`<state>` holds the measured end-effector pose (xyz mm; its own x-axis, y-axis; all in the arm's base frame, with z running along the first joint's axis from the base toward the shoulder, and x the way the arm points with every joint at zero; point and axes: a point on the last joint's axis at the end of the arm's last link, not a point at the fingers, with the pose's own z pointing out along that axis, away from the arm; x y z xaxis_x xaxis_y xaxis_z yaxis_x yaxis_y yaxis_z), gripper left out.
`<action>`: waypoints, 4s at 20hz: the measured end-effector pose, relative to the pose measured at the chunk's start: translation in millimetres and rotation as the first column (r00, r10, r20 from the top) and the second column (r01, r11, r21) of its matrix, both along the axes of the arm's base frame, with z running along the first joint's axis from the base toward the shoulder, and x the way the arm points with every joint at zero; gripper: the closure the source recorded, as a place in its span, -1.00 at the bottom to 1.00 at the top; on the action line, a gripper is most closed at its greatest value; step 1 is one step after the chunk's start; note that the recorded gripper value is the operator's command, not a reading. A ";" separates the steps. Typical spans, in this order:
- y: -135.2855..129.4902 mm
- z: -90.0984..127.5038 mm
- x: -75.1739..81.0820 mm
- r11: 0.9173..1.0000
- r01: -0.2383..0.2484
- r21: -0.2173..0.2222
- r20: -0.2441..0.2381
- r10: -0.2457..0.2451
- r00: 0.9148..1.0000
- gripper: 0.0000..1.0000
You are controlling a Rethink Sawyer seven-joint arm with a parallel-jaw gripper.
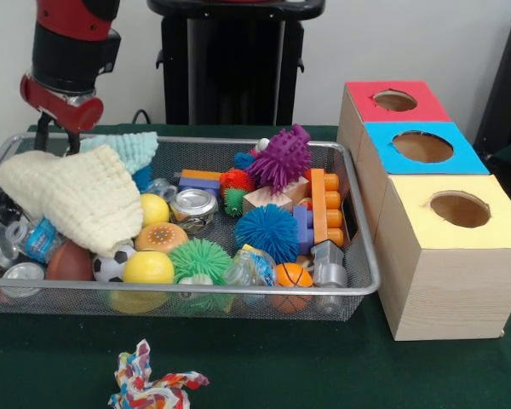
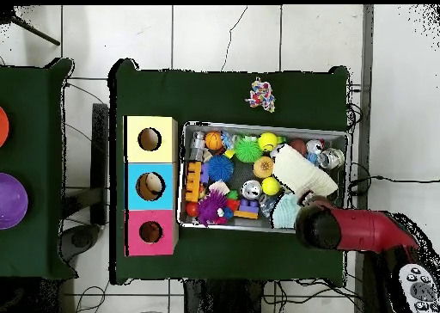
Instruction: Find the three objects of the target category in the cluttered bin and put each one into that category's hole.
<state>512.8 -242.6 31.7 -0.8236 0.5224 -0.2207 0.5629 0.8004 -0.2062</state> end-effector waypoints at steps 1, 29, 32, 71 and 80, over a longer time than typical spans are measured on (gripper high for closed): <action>-0.4 4.1 0.7 1.000 0.003 0.000 0.001 -0.003 1.000 -1.00; 56.1 59.9 17.5 0.982 0.069 0.175 -0.031 -0.065 0.997 -1.00; 65.7 81.4 22.9 0.988 0.051 0.143 -0.051 -0.044 0.998 -1.00; 235.2 17.0 32.3 0.933 -0.038 0.358 -0.077 0.070 0.995 -1.00; 249.8 5.4 3.1 0.934 0.046 0.355 -0.169 0.016 0.986 -1.00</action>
